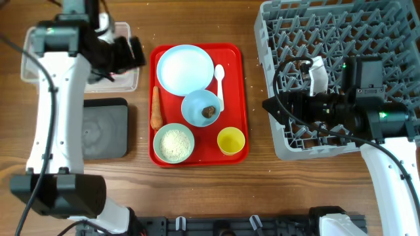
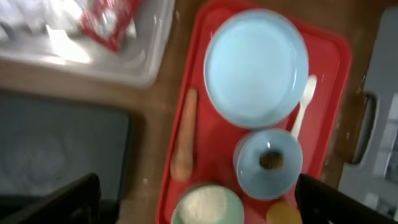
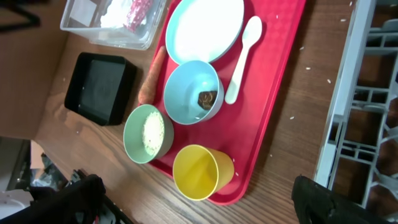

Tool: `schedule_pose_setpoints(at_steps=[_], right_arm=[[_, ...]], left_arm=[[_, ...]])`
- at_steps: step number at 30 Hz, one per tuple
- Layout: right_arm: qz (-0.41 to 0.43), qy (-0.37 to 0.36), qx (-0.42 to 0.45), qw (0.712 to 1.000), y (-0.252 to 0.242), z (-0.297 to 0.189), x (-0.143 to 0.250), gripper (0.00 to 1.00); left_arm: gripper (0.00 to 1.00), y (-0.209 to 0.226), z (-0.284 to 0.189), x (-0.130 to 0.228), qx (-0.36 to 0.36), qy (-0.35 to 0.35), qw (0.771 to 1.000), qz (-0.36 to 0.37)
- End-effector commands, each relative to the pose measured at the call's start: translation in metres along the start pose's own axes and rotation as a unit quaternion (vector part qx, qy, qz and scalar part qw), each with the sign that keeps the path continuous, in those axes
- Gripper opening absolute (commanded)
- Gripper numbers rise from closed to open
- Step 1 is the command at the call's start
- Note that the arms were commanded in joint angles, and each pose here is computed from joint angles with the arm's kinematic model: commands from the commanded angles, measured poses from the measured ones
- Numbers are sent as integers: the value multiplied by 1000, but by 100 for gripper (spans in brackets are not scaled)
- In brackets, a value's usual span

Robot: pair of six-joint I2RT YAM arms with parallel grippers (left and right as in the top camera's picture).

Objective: Sort waste into correct bins and load items into the dishwasher rack
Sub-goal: 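Grasp the carrot on the red tray with left gripper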

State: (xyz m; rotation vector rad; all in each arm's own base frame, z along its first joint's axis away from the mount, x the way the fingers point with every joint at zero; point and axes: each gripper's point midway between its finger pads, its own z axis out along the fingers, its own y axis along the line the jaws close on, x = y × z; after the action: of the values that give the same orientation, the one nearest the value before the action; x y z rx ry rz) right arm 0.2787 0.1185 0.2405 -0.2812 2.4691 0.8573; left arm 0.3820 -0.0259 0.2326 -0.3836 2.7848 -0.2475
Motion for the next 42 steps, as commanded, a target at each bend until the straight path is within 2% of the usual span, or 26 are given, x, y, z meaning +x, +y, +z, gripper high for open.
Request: schedule_pose_setpoints(at_steps=[1,8,13,19,21,25,30,36,42], right_arm=[[-17,-7,2,1000,2,-3,-5,100],[-17,-7,13,1000,-2,-3,-5,100],[-16,-7,13,1000,-2,-3,-5,100],[-15,-6,13,1000,-2,-3,-5,100],[-15,-6,13,1000,-2,-3,-5,100],[-14,-6,13,1000,-2,-3,-5,99],[-13,-3,13,1000,-2,-3,-3,100],[-13,-3,13,1000,-2,-3,-3,100],[-13,-3,13,1000,-2,-3,-3,100]], left_arm=[[100,-8,28,30,-33,51,997,-42],[100,-14,76,79,-79,103,991,-29],[98,8,139,103,-108,88,989,-51],[95,17,178,115,-94,62,993,-30],[90,19,185,119,-92,60,994,-15],[71,19,191,117,-84,50,995,5],[67,15,194,110,-76,37,996,16],[69,7,195,104,-56,29,996,68],[60,7,203,115,-48,55,994,83]])
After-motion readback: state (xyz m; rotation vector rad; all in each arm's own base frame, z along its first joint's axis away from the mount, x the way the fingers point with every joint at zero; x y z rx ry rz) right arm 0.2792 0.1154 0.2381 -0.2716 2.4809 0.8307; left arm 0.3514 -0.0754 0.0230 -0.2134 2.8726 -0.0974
